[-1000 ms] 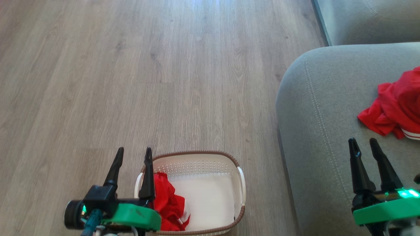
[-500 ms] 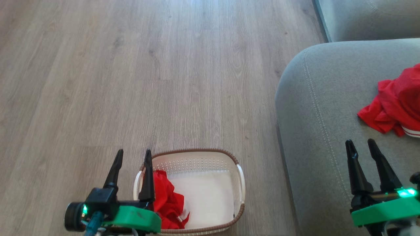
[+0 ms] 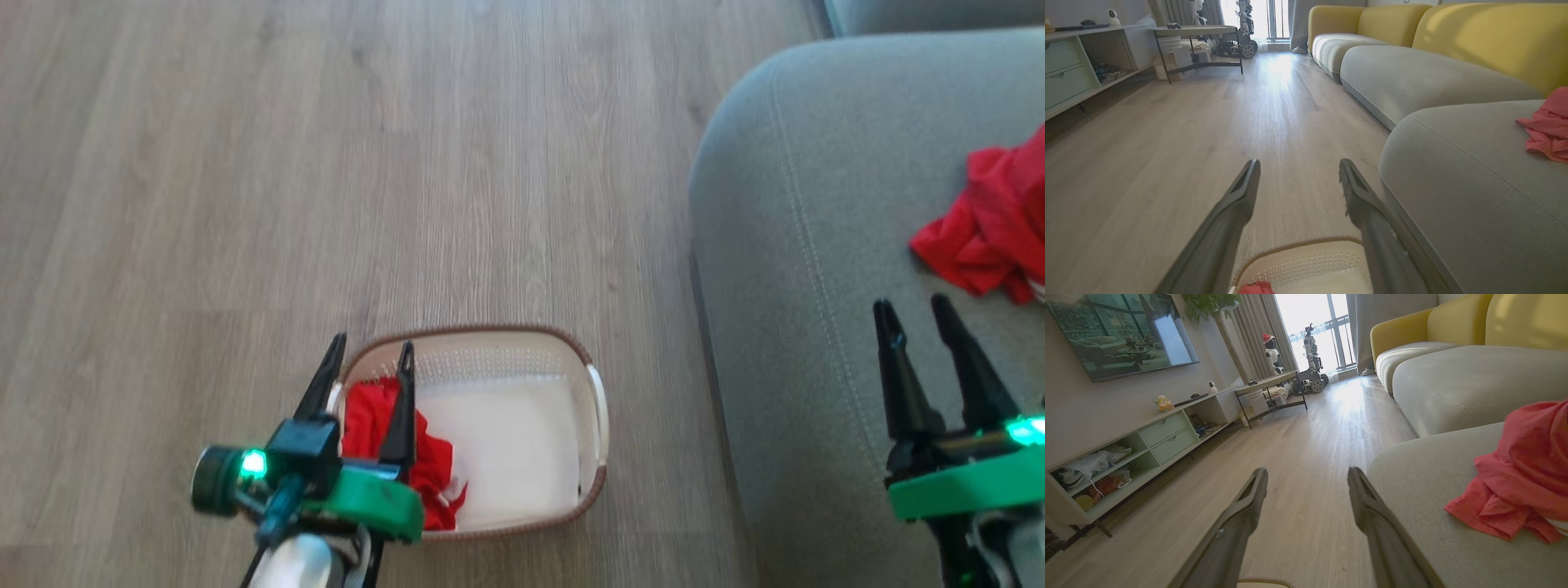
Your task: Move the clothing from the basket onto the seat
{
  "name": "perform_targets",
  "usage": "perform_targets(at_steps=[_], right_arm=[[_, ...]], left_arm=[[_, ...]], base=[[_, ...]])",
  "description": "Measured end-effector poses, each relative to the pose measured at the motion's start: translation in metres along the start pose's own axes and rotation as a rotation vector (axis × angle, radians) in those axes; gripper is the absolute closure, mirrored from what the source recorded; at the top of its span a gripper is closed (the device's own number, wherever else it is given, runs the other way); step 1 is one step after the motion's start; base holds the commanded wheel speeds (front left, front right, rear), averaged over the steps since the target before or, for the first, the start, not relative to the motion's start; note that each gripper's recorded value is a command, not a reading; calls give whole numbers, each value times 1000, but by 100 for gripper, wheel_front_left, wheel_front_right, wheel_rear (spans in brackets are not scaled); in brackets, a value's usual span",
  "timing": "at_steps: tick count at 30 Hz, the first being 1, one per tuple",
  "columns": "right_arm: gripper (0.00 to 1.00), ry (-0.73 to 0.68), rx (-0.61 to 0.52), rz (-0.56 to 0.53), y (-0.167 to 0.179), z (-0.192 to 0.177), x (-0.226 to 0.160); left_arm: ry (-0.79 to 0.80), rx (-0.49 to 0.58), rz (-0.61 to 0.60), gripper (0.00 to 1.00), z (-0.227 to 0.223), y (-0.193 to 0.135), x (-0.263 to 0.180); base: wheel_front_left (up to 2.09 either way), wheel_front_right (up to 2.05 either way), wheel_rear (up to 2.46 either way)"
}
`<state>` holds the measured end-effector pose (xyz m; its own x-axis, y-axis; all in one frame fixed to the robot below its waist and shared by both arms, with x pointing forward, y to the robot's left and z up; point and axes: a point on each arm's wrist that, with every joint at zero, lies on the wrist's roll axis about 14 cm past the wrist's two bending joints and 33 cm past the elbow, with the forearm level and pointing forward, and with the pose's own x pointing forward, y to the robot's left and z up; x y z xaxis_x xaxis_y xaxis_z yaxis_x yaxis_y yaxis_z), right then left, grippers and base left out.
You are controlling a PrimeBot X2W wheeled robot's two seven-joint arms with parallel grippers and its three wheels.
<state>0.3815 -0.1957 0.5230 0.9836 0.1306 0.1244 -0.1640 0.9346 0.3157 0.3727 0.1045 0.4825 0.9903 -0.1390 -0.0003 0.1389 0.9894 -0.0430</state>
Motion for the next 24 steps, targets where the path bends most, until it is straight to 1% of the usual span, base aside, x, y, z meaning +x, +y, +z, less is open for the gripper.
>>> perform_targets(at_steps=[4, 9, 14, 24], right_arm=[[0, 6, -6, 14, -4, -2, 15], [0, 22, -12, 20, -11, -9, 31], [0, 31, -9, 24, -18, -16, 47], [0, 15, -14, 50, -28, -24, 81]], left_arm=[[76, 42, -45, 0, -27, -6, 20], [204, 59, -74, 0, -71, -11, 35], [326, 98, -125, 0, -114, -17, 52], [644, 167, -204, 0, -212, -10, 55]], base=[[0, 0, 0], [0, 0, 0], [0, 0, 0], [0, 0, 0]])
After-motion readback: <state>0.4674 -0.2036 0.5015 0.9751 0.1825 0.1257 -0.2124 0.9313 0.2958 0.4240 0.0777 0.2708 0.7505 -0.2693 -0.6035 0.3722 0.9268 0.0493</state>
